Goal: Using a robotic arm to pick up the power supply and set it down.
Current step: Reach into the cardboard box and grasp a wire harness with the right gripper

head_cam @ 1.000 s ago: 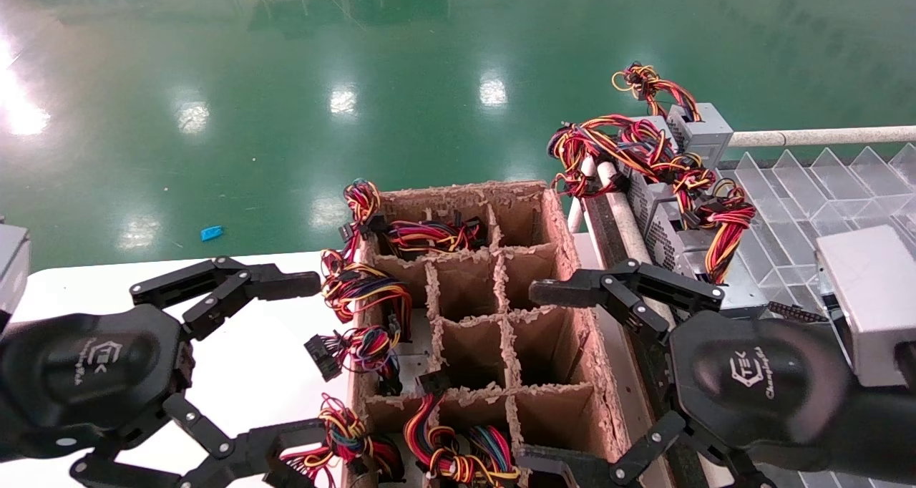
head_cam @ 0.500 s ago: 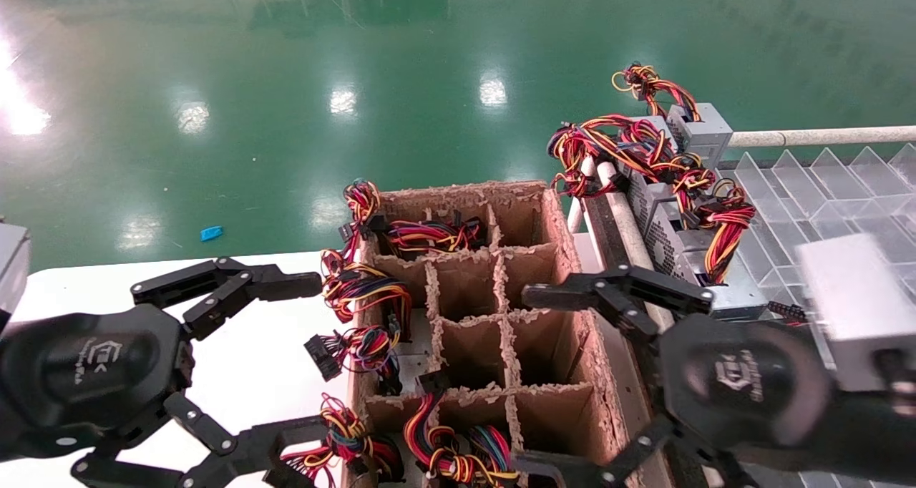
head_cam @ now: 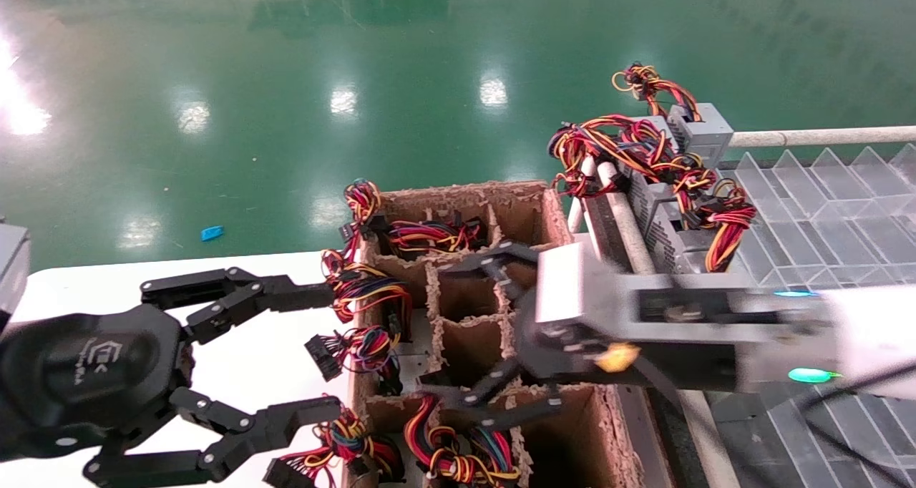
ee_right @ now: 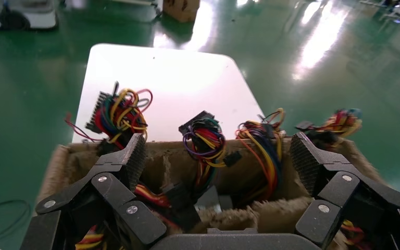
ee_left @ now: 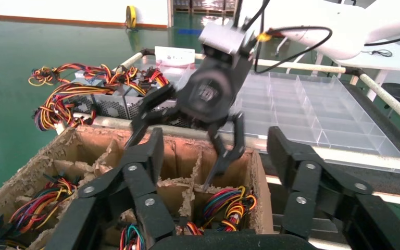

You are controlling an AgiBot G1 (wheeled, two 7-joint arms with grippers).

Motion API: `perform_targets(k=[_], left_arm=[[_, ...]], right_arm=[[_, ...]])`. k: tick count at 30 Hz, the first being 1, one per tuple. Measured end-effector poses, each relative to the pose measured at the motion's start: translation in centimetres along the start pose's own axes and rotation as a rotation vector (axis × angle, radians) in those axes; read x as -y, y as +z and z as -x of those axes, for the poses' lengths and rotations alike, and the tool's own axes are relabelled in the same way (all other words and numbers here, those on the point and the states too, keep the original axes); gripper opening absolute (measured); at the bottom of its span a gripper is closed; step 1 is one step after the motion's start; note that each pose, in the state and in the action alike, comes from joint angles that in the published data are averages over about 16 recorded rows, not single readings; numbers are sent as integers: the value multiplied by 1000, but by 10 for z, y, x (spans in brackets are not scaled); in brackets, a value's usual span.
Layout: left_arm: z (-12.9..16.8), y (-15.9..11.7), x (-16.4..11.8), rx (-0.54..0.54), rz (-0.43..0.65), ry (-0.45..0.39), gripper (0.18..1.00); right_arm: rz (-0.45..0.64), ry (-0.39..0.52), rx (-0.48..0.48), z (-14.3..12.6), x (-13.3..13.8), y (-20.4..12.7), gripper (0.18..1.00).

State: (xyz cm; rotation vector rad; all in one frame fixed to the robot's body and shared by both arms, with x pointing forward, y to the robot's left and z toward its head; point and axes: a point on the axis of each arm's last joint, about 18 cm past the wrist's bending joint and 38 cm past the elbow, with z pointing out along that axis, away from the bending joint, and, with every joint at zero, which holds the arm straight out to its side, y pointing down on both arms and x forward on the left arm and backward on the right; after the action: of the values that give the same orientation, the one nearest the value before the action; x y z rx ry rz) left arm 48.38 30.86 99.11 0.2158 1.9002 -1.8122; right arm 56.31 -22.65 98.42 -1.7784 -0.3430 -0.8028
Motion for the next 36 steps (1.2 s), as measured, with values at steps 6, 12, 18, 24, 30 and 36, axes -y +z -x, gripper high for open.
perform_targets(k=[6,12,18,24,30,36], left_arm=[[0,0,0,0,0,0,691],[0,0,0,0,0,0,539],[0,0,0,0,0,0,414],[0,0,0,0,0,0,314],[0,0,0,0,0,0,248],[0,0,0,0,0,0,208]], right_arm=[[29,-44,30,-8,-10,32,1000],[42,-63,55,-13,-16,52,1000],[51,-69,76,-16,-22,65,997],[57,-64,88,-18,-27,75,972],[61,-53,92,-20,-33,83,917],[61,-40,90,-21,-37,87,832]])
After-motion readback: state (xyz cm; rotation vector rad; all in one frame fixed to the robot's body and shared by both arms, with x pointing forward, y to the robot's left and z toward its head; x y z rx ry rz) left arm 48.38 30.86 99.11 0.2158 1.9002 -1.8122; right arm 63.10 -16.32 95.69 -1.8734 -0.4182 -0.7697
